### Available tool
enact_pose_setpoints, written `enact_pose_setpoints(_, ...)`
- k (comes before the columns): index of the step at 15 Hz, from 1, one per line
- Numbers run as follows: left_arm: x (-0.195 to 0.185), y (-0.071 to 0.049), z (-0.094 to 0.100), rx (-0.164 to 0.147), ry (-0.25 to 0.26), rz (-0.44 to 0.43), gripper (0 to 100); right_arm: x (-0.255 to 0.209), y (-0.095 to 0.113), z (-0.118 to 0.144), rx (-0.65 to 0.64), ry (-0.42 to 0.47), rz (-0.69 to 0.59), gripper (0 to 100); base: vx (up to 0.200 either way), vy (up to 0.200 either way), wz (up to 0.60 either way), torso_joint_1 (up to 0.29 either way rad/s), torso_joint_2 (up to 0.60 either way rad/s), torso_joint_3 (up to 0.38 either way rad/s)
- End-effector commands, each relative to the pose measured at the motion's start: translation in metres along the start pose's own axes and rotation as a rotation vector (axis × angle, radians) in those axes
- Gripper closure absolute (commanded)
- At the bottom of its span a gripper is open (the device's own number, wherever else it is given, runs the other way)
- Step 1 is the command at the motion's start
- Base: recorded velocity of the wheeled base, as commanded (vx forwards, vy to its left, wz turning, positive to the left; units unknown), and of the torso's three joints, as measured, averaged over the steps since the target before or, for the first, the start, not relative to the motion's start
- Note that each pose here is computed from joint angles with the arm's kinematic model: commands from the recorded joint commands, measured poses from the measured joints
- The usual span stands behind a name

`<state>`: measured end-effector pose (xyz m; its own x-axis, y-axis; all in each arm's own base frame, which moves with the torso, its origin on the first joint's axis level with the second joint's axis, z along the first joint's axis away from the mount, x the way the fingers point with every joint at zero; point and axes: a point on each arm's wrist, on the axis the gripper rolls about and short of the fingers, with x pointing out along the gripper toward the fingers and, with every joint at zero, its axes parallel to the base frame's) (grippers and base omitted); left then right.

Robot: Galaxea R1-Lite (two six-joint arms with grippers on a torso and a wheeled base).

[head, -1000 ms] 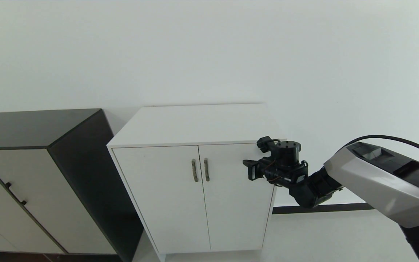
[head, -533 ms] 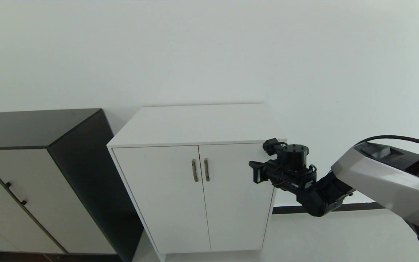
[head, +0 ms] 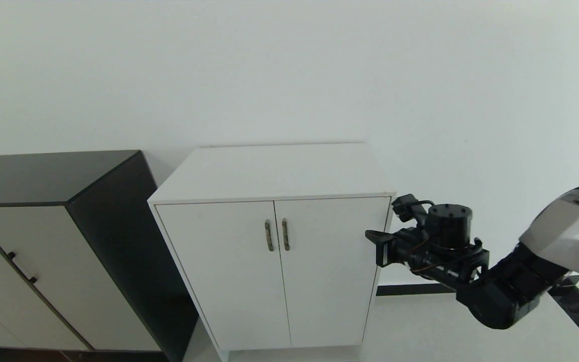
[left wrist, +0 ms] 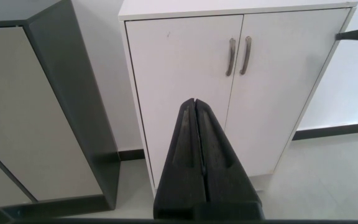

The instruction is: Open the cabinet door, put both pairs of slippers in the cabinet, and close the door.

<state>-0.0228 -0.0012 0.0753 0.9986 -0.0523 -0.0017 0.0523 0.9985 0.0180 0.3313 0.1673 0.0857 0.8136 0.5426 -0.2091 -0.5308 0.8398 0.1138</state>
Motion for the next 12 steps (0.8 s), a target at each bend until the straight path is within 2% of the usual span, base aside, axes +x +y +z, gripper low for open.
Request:
enact_pose_setpoints(1, 0.000, 0.000, 0.000, 0.000, 0.001, 0.000, 100, -0.041, -0.008, 0.017, 0.006, -0.022, -0.043, 100, 0.000, 0.000, 0.00, 0.000, 0.00, 0.000)
enact_pose_setpoints(4, 0.000, 0.000, 0.000, 0.000, 0.001, 0.000, 100, -0.096, -0.038, 0.006, -0.020, 0.065, -0.245, 100, 0.000, 0.000, 0.00, 0.000, 0.00, 0.000)
enact_pose_setpoints(5, 0.000, 0.000, 0.000, 0.000, 0.001, 0.000, 100, -0.109, -0.043, 0.002, -0.036, 0.081, -0.272, 100, 0.000, 0.000, 0.00, 0.000, 0.00, 0.000)
enact_pose_setpoints(6, 0.000, 0.000, 0.000, 0.000, 0.001, 0.000, 100, -0.143, -0.048, -0.007, -0.043, 0.119, -0.328, 100, 0.000, 0.000, 0.00, 0.000, 0.00, 0.000)
enact_pose_setpoints(9, 0.000, 0.000, 0.000, 0.000, 0.000, 0.000, 100, -0.191, -0.046, -0.021, -0.021, 0.145, -0.399, 100, 0.000, 0.000, 0.00, 0.000, 0.00, 0.000)
enact_pose_setpoints(12, 0.000, 0.000, 0.000, 0.000, 0.000, 0.000, 100, -0.215, -0.038, -0.032, 0.000, 0.162, -0.368, 100, 0.000, 0.000, 0.00, 0.000, 0.00, 0.000)
